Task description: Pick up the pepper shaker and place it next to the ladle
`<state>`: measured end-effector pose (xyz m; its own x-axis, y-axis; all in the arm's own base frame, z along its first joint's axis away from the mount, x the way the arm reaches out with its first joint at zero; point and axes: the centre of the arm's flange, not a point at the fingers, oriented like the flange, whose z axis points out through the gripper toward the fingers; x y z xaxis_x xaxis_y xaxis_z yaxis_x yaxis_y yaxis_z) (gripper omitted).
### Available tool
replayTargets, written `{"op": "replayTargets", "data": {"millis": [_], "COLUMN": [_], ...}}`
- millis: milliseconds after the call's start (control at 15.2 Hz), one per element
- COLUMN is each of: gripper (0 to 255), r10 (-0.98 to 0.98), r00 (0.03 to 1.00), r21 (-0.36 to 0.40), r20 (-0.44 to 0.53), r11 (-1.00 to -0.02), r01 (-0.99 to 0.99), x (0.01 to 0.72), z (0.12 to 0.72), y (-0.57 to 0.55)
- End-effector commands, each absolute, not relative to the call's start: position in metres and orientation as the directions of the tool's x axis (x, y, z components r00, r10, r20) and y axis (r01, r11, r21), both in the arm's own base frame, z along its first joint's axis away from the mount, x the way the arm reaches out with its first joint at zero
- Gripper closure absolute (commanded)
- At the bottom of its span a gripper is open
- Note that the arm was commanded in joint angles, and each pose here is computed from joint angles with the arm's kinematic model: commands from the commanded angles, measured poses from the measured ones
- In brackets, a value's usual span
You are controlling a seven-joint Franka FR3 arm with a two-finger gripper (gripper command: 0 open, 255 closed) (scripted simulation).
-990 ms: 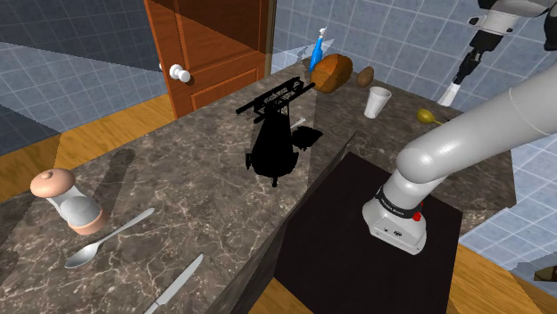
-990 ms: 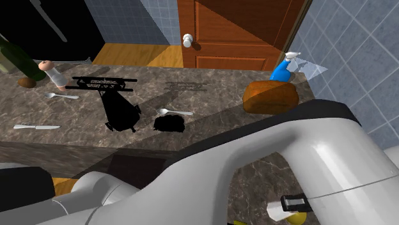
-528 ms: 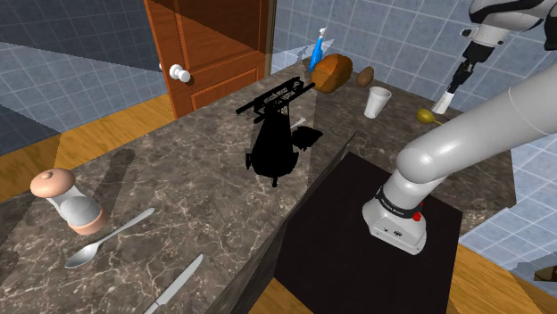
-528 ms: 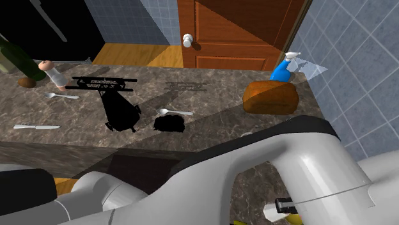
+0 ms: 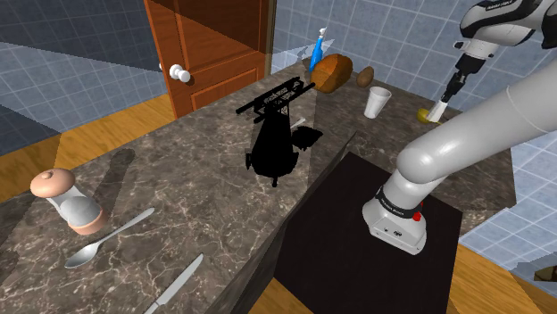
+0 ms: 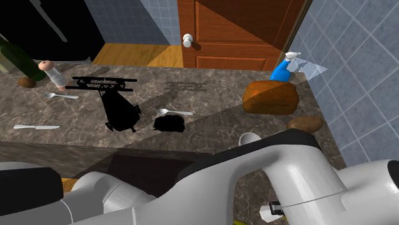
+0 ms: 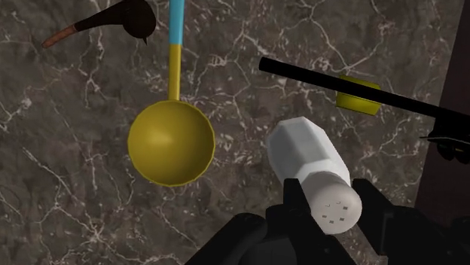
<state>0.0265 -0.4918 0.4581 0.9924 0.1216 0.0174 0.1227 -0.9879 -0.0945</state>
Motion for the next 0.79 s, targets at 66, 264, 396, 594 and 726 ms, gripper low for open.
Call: {"op": "replayTargets", "data": {"millis": [66, 264, 396, 594, 726], "gripper": [255, 255, 255, 255, 255], "r10": [0.121, 0.121, 0.121, 0.121, 0.121], "r00": [0.992, 0.992, 0.992, 0.992, 0.992], "r21": [-0.094, -0.094, -0.094, -0.094, -0.094], "r20": [0.018, 0.018, 0.018, 0.018, 0.018], "r11": [-0.988, -0.988, -0.988, -0.988, -0.988], "r01": [0.123, 0.123, 0.123, 0.123, 0.123], "x": [0.027, 0.027, 0.027, 0.027, 0.027], "z": [0.442, 0.426, 0.415, 0.399, 0.389], "y": [-0.492, -0.492, -0.492, -0.492, -0.492]}}
